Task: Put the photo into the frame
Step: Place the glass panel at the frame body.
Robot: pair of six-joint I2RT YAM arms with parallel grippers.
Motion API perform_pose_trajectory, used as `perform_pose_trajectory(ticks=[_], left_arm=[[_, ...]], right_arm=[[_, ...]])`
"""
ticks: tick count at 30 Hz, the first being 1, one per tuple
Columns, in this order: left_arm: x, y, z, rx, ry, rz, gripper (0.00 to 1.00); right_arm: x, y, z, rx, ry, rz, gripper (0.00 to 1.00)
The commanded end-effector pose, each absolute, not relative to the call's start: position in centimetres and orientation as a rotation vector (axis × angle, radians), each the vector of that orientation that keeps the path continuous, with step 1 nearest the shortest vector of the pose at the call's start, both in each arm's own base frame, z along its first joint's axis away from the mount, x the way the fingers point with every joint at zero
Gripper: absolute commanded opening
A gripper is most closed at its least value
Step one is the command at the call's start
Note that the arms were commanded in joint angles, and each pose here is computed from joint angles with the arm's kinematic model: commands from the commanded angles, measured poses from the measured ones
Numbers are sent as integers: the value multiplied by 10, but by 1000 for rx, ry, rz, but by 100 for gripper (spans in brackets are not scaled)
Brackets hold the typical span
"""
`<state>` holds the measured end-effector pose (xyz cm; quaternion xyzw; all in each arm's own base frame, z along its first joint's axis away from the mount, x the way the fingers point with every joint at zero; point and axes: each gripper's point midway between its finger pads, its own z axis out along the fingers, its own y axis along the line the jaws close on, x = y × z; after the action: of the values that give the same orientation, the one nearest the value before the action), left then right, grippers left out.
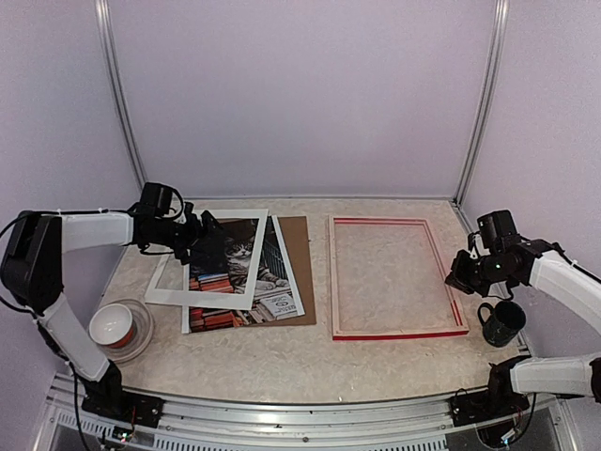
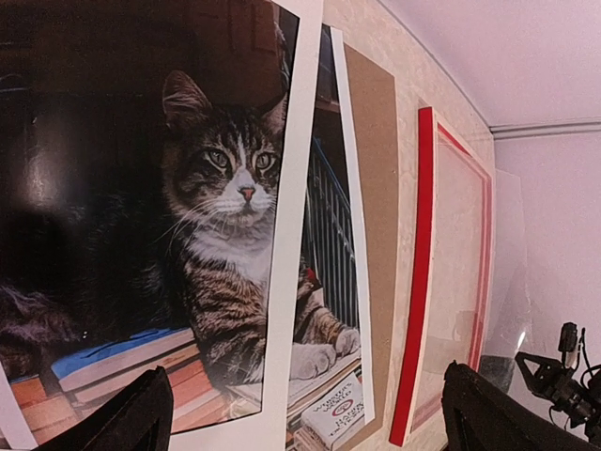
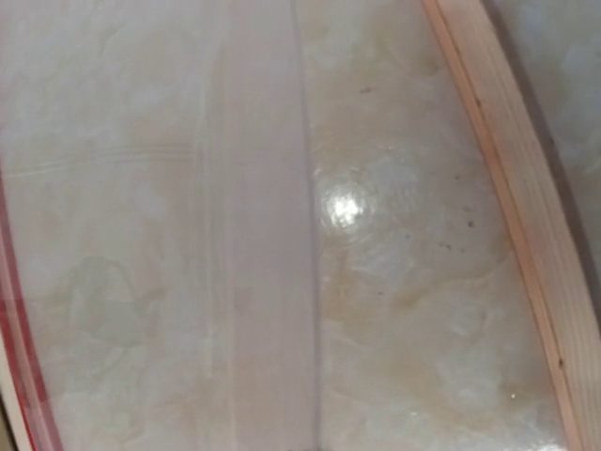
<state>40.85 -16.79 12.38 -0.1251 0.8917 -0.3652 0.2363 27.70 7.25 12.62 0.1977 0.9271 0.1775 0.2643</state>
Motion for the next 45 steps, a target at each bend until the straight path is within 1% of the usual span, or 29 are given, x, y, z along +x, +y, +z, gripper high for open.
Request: perform_pose_trajectory(ticks=[1, 12, 16, 18, 20, 24, 25, 28, 33, 37, 40, 45], left_arm=[[416, -172, 140, -312, 2402, -999, 99], [414, -171, 132, -314, 2417, -986, 99], [413, -170, 130, -316, 2420, -983, 99], [413, -170, 129, -319, 2421, -981, 99], [413, -170, 129, -320, 2422, -981, 99], [414, -171, 129, -322, 2420, -985, 99], [414, -171, 129, -322, 2420, -987, 99], [413, -171, 130, -319, 2419, -988, 99], [413, -171, 128, -321, 2422, -985, 99], [412, -171, 129, -319, 2421, -986, 99], [412, -171, 130, -318, 2418, -992, 99], [410, -176, 133, -311, 2414, -1011, 99]], right_arm=[[287, 62, 130, 569, 2436, 443, 4], [299, 67, 127, 500, 2391, 468, 5], [299, 68, 121, 469, 2406, 458, 8], [298, 63, 117, 476, 2424, 413, 14], [296, 56, 115, 489, 2443, 354, 23], [293, 44, 115, 519, 2456, 260, 46], [294, 44, 116, 515, 2452, 267, 47], [295, 54, 120, 504, 2426, 348, 45], [296, 77, 126, 498, 2371, 581, 42], [295, 77, 124, 541, 2371, 597, 41], [293, 76, 123, 584, 2354, 618, 39], [290, 88, 122, 651, 2298, 789, 35]])
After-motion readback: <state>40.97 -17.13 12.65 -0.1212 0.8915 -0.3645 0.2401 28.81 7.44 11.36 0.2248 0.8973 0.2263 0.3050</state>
